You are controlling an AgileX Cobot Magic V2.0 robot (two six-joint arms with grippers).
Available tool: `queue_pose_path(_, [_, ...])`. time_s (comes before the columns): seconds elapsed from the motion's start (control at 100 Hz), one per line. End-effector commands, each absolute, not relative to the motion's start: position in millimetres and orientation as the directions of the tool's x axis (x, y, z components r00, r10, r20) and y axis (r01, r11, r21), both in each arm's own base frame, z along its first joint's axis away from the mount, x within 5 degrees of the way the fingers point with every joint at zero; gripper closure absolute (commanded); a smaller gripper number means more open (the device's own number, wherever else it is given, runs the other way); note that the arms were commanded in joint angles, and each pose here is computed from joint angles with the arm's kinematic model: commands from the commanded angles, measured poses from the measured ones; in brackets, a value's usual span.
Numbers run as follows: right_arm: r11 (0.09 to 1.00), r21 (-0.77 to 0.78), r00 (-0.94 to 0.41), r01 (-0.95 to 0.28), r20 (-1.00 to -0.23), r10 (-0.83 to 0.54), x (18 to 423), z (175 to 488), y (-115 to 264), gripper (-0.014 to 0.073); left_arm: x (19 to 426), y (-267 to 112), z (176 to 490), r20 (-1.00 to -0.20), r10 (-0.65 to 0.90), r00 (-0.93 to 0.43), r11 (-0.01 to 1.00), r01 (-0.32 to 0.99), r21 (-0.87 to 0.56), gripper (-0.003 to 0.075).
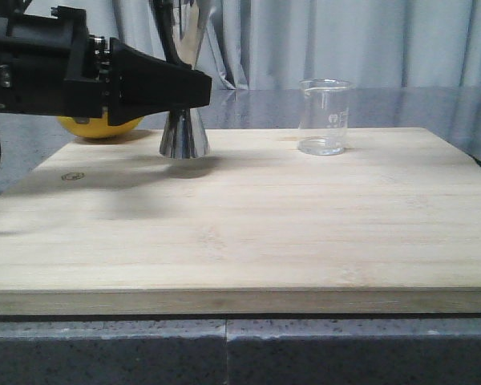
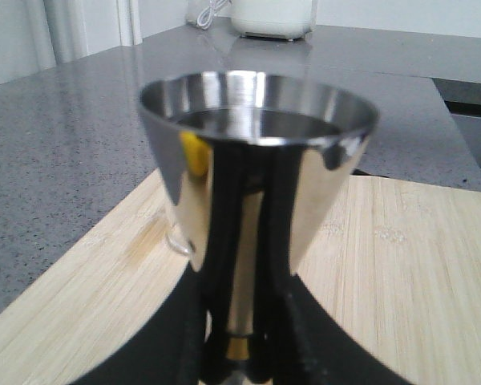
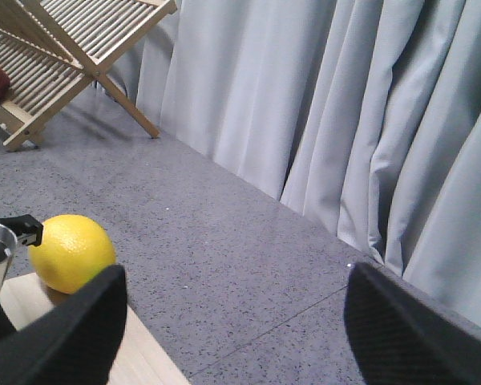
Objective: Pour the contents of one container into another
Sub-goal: 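Lower the held jigger onto the board with the left gripper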
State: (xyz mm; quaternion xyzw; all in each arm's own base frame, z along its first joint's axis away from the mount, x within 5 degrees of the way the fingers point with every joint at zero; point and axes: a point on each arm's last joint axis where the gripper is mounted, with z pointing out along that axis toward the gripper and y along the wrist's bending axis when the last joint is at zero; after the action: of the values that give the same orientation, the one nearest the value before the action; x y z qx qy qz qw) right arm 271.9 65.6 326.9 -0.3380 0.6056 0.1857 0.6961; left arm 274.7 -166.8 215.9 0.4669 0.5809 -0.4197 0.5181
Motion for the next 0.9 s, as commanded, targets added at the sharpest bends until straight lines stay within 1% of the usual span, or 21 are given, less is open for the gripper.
queue_pose_path(0.0, [0.715,-0.252,0.269,-0.652,-0.959,-0.093,266.1,348.3,63.7,0.0081,265.9,-166.9,253.2,-0.991,-0.123,0.05,0.135,0.99,0.033,0.0739])
queue_pose_path(0.48, [0.716,-0.252,0.268,-0.651,-0.959,-0.094,266.2,348.1,63.5,0.0081,261.3,-165.5,245.8,-0.993,-0.113,0.025,0.135,0.991,0.01,0.0739])
queue_pose_path(0.71, [0.716,-0.252,0.267,-0.651,-0.959,-0.094,266.2,348.1,63.5,0.0082,255.7,-172.9,244.9,-0.993,-0.113,0.018,0.106,0.994,0.006,0.0739])
queue_pose_path(0.89, [0.716,-0.252,0.267,-0.651,-0.959,-0.094,266.2,348.1,63.5,0.0082,254.1,-172.9,242.9,-0.994,-0.11,0.01,0.104,0.995,-0.001,0.0739])
